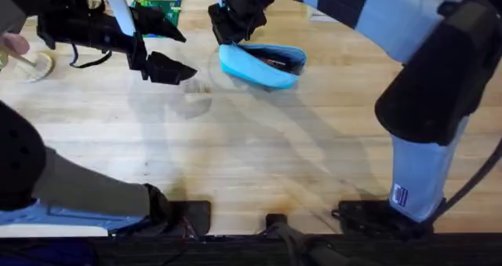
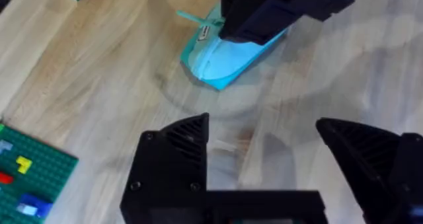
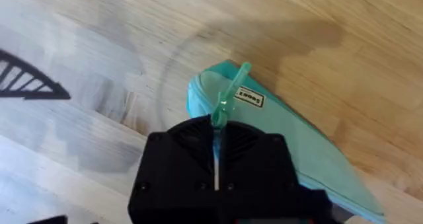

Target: Unzip the bag, pick up the pens from the table one at a time and place them inside, then zip the bag closed.

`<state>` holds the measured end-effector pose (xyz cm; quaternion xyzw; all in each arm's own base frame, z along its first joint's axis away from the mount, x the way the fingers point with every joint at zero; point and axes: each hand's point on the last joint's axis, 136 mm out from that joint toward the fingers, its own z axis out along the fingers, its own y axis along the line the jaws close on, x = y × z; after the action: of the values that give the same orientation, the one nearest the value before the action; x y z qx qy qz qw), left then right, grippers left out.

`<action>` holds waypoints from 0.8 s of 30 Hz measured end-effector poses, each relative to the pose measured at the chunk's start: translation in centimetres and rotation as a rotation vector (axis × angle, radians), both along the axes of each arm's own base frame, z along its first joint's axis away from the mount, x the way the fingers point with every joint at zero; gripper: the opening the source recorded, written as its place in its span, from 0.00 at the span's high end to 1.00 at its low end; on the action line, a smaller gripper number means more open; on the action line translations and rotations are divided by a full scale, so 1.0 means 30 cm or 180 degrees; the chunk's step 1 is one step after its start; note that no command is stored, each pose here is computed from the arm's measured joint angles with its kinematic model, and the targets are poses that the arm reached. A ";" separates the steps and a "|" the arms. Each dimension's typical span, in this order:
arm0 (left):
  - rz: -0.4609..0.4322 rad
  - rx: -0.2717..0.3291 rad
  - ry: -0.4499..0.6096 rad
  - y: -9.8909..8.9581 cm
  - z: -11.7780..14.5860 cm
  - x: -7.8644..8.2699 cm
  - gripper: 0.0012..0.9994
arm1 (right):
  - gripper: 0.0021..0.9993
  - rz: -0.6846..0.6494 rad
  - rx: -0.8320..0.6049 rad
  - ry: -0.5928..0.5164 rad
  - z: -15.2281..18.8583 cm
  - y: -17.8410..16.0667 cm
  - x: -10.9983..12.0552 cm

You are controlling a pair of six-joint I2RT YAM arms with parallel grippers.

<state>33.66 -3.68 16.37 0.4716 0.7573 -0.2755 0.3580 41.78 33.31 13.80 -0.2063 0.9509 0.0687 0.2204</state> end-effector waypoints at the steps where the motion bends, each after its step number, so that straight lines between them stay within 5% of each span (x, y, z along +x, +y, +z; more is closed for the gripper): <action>1: -0.0020 -0.0021 -0.0036 0.000 -0.006 0.010 0.01 | 0.97 0.0001 0.0000 0.0000 0.000 0.000 0.000; 13: -0.0167 -0.0282 -0.0646 0.000 -0.048 0.149 0.01 | 0.97 0.0001 0.0000 0.0000 0.000 0.000 0.000; 18: -0.0191 -0.0464 -0.0756 -0.006 -0.068 0.185 0.01 | 0.97 0.0001 0.0000 0.0000 0.000 0.000 0.000; 19: -0.0220 -0.0645 -0.0792 -0.017 -0.097 0.208 0.01 | 0.97 0.0001 0.0000 0.0000 0.000 0.000 0.000; 24: -0.0311 -0.0771 -0.0845 -0.053 -0.125 0.230 0.01 | 0.97 0.0001 0.0000 0.0000 0.000 0.000 0.000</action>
<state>40.55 -5.25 12.62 0.4935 0.6409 -0.3171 0.4951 41.78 33.31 13.80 -0.2064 0.9508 0.0687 0.2204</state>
